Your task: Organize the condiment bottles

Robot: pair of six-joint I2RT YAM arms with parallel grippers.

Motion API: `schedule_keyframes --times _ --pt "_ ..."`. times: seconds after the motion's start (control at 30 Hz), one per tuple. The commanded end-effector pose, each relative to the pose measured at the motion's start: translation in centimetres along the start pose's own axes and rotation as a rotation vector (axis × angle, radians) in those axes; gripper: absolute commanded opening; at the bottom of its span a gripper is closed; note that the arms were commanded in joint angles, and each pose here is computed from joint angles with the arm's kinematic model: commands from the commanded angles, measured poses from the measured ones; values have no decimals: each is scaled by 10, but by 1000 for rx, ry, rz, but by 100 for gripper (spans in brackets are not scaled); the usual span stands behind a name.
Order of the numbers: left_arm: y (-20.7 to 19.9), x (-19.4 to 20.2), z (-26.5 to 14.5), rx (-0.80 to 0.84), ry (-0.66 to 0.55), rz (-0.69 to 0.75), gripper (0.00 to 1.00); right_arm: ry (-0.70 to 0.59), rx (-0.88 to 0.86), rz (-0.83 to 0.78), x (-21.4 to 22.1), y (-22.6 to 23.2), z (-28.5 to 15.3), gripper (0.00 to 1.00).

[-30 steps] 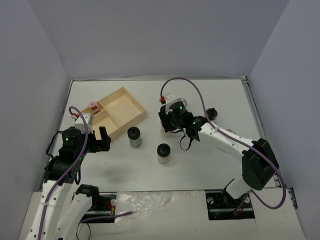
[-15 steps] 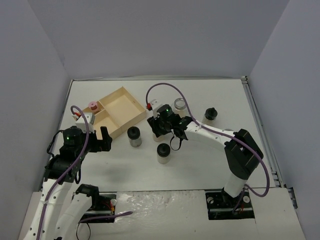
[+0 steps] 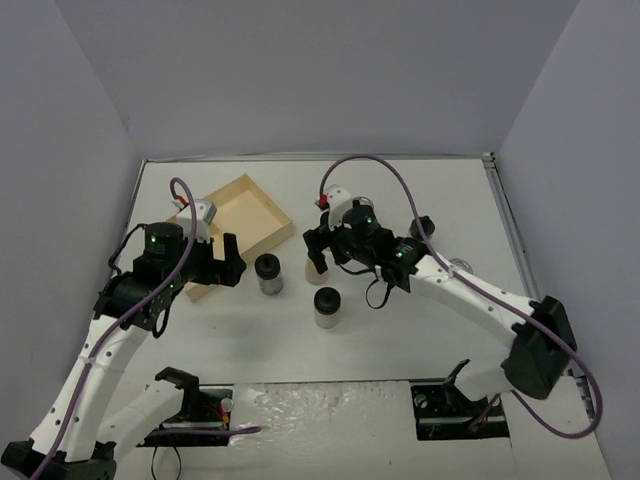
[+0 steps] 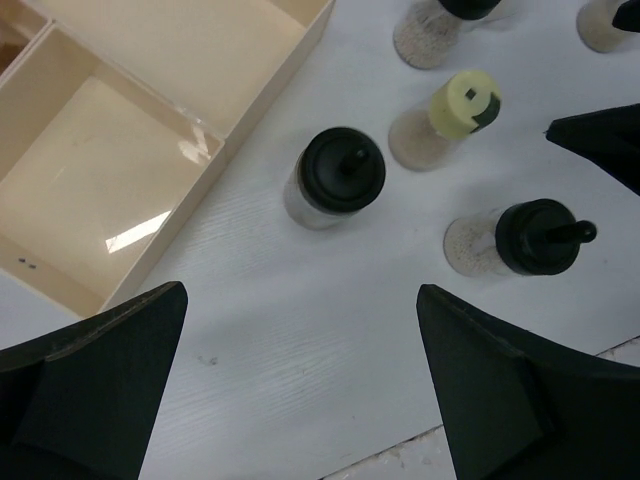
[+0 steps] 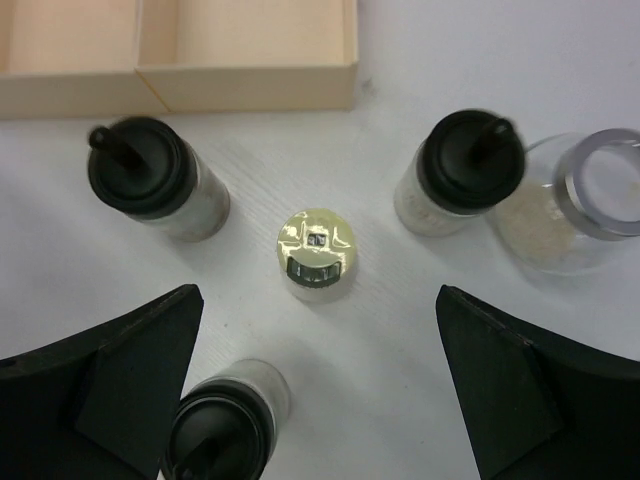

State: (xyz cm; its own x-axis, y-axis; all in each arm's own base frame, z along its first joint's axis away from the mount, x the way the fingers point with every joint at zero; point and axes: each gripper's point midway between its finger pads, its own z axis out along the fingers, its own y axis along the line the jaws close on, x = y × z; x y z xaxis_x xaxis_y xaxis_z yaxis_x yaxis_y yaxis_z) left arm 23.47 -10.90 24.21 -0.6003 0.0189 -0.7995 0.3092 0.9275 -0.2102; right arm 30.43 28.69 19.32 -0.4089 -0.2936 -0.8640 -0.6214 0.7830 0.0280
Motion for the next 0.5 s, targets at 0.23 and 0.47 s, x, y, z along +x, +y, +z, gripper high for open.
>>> schedule_keyframes --times 0.23,0.47 --pt "-90 -49 72 106 119 296 97 -362 323 275 -34 -72 -183 100" --pt "-127 -39 133 166 225 394 97 -425 306 374 -11 -75 -227 100"
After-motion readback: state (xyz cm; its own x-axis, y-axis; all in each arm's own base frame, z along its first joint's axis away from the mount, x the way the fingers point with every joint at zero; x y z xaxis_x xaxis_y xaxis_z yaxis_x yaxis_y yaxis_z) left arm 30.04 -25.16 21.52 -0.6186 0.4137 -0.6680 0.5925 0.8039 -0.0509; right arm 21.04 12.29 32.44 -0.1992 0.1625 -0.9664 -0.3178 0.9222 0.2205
